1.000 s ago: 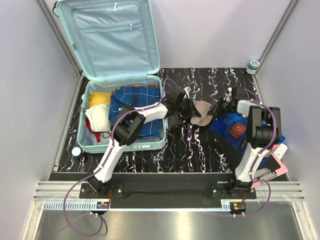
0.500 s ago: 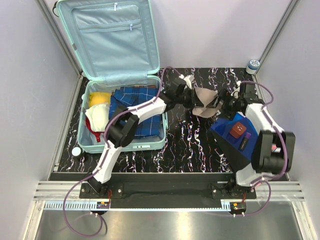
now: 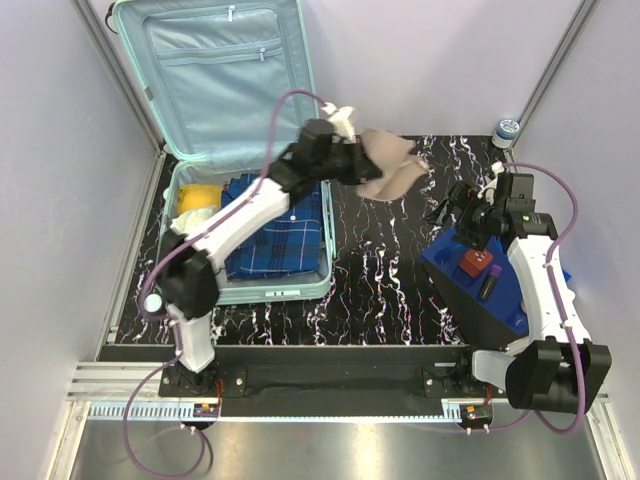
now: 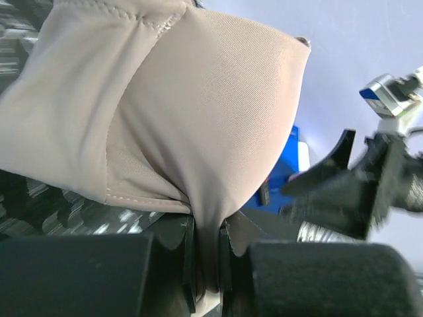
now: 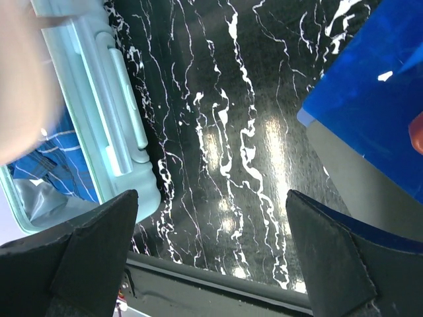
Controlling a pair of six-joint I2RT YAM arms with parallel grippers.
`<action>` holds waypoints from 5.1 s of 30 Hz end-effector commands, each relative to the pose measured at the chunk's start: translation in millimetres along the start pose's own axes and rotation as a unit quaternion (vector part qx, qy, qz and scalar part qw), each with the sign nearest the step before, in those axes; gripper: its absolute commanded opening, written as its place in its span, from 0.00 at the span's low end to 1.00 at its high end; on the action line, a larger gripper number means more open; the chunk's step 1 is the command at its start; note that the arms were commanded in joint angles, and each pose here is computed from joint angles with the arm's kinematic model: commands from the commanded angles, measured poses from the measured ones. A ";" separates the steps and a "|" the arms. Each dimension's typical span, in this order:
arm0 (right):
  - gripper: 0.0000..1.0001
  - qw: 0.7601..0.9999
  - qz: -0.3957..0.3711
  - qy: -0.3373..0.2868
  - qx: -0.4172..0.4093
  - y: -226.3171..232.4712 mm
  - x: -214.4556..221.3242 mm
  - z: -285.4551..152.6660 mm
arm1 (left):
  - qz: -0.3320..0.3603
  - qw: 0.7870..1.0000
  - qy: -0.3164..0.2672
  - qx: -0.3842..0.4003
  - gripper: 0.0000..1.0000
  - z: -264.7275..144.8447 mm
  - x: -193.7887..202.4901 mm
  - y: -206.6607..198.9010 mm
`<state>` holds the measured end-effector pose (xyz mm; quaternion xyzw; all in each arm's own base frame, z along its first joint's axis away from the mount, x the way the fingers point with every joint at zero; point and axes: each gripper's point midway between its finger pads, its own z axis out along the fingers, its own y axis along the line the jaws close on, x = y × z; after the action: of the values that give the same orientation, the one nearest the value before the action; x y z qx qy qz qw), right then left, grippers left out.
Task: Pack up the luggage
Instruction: Place the clothes in the luggage.
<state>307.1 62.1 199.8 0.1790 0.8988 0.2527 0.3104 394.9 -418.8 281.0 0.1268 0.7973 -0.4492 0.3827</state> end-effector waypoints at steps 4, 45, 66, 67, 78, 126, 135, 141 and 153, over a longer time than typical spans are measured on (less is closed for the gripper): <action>1.00 1.000 -0.010 -0.008 0.002 3.3 -3.7 -5.9 | 0.036 0.995 -0.020 -0.092 0.00 -157.6 -32.2 48.8; 1.00 1.000 -0.023 -0.007 -0.016 0.9 10.1 -4.8 | -0.202 0.955 -0.038 -0.212 0.00 -356.6 -29.9 300.8; 1.00 1.000 -0.023 0.001 -0.010 -3.5 12.1 0.3 | -0.180 0.925 0.017 -0.335 0.00 -340.8 -24.7 376.9; 1.00 1.000 -0.023 0.000 -0.012 -2.7 11.7 -0.3 | -0.183 0.925 0.022 -0.332 0.00 -333.9 -23.9 379.7; 1.00 1.000 -0.023 0.000 -0.013 -2.7 13.4 -0.9 | -0.196 0.911 0.069 -0.357 0.00 -301.1 -2.2 401.9; 1.00 0.999 -0.016 0.024 -0.040 5.0 17.7 5.9 | -0.161 0.894 0.008 -0.418 0.91 -307.6 -30.3 380.4; 1.00 0.999 -0.014 0.035 -0.038 2.3 18.2 14.0 | -0.213 0.887 0.064 -0.405 0.91 -271.0 43.9 405.0; 1.00 0.998 -0.015 0.032 -0.042 5.2 15.8 13.0 | -0.203 0.892 0.046 -0.400 0.91 -273.8 31.1 393.2; 1.00 0.996 -0.049 0.000 -0.075 47.0 -25.5 6.9 | -0.127 0.912 -0.038 -0.388 0.99 -309.1 -45.8 320.2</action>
<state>314.4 81.3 191.1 0.1474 0.9032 0.2888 0.2814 442.2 29.5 142.3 -0.1768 0.9280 -0.1344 0.2991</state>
